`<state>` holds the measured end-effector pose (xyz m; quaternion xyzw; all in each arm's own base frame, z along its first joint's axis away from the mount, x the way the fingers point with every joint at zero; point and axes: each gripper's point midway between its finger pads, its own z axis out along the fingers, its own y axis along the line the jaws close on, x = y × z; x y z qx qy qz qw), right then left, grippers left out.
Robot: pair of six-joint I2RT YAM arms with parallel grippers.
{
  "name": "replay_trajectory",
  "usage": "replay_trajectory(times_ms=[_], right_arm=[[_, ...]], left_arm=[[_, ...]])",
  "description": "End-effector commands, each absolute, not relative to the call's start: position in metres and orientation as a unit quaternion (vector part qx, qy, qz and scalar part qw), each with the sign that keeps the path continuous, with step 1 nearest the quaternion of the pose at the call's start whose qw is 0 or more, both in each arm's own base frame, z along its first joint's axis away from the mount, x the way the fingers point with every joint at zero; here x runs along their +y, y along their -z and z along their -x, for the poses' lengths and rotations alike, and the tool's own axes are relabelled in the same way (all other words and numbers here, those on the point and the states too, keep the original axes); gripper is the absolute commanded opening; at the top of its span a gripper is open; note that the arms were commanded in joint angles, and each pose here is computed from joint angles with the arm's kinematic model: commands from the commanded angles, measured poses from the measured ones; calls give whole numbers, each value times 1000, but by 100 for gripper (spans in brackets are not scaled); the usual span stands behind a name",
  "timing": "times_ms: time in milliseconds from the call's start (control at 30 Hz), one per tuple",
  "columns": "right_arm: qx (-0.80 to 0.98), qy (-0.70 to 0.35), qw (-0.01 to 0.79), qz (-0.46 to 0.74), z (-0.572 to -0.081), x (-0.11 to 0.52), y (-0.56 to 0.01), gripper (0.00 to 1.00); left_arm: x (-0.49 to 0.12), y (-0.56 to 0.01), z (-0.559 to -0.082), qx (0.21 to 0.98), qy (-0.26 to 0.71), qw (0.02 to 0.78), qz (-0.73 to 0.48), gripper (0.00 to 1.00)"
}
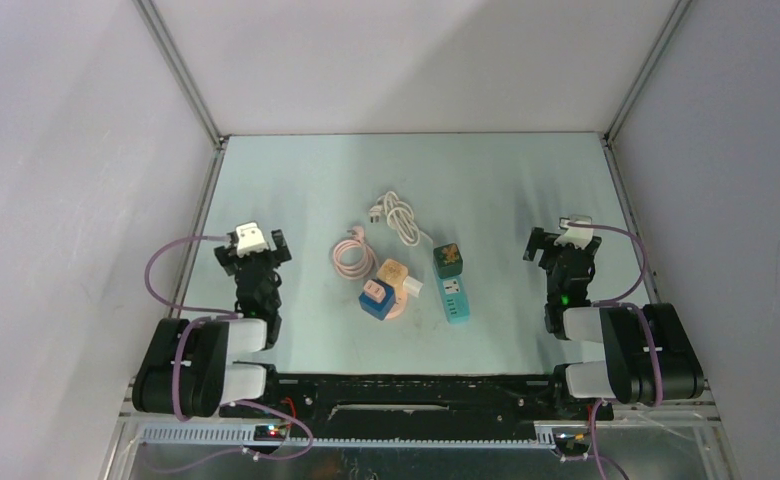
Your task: Insert the plug
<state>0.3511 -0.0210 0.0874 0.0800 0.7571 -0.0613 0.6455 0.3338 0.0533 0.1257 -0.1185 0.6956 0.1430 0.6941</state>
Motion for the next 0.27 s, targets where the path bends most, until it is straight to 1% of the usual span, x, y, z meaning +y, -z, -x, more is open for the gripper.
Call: replay_trajectory(times_ms=[0, 233], right_arm=[[735, 56, 671, -88, -362, -22, -108, 100], [735, 55, 670, -88, -362, -22, -108, 100]], left_arm=[[57, -139, -341, 683, -140, 704, 137, 100], [57, -139, -340, 681, -136, 706, 137, 100]])
